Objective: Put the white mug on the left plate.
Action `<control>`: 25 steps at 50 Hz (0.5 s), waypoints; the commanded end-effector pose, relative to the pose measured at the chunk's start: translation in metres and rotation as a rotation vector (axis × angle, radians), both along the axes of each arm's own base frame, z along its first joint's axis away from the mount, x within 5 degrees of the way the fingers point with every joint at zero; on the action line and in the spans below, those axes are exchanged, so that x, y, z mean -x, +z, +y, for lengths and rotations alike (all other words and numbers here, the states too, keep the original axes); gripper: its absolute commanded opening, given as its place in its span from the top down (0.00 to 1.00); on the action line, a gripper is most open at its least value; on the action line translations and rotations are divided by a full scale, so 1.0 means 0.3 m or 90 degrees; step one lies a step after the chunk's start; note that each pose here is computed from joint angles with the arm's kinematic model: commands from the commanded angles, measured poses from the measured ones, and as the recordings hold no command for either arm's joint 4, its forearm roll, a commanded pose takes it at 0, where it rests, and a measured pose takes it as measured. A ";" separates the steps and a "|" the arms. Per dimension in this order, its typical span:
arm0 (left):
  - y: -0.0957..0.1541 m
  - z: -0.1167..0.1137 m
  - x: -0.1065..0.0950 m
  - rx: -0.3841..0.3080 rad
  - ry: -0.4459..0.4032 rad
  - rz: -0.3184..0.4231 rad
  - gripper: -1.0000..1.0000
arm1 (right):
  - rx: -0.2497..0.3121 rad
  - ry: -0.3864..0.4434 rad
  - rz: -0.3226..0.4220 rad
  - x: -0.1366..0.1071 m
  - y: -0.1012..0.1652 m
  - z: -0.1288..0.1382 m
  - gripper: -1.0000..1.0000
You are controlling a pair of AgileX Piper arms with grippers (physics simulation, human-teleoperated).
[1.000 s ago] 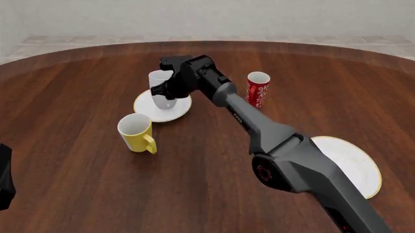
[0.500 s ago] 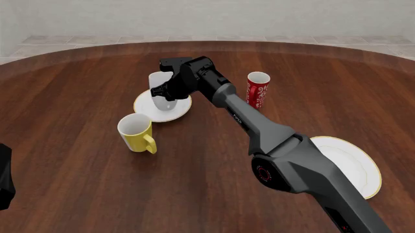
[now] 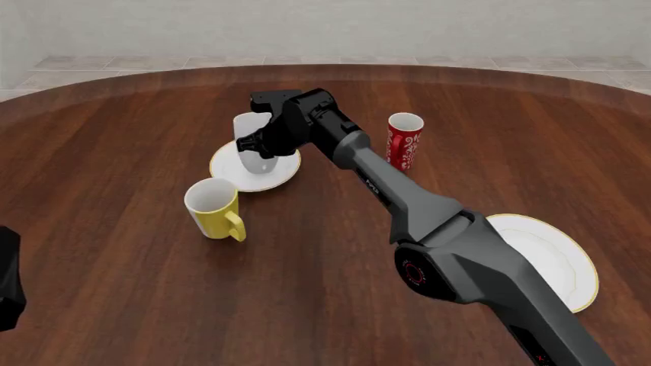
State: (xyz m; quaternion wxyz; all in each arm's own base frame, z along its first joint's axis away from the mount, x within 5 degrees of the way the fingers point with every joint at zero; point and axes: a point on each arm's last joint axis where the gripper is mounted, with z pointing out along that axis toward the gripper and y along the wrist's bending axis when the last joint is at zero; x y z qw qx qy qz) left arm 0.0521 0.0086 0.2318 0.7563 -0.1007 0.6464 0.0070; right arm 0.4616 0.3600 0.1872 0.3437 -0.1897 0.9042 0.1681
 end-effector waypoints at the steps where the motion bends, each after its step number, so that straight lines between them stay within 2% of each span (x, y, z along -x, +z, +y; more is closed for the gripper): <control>1: -0.005 0.000 -0.001 0.001 -0.002 0.003 0.00 | 0.002 -0.001 0.005 0.000 -0.009 0.000 1.00; 25: -0.005 0.000 -0.001 -0.001 -0.001 0.003 0.00 | 0.007 -0.002 0.016 0.004 -0.033 0.006 1.00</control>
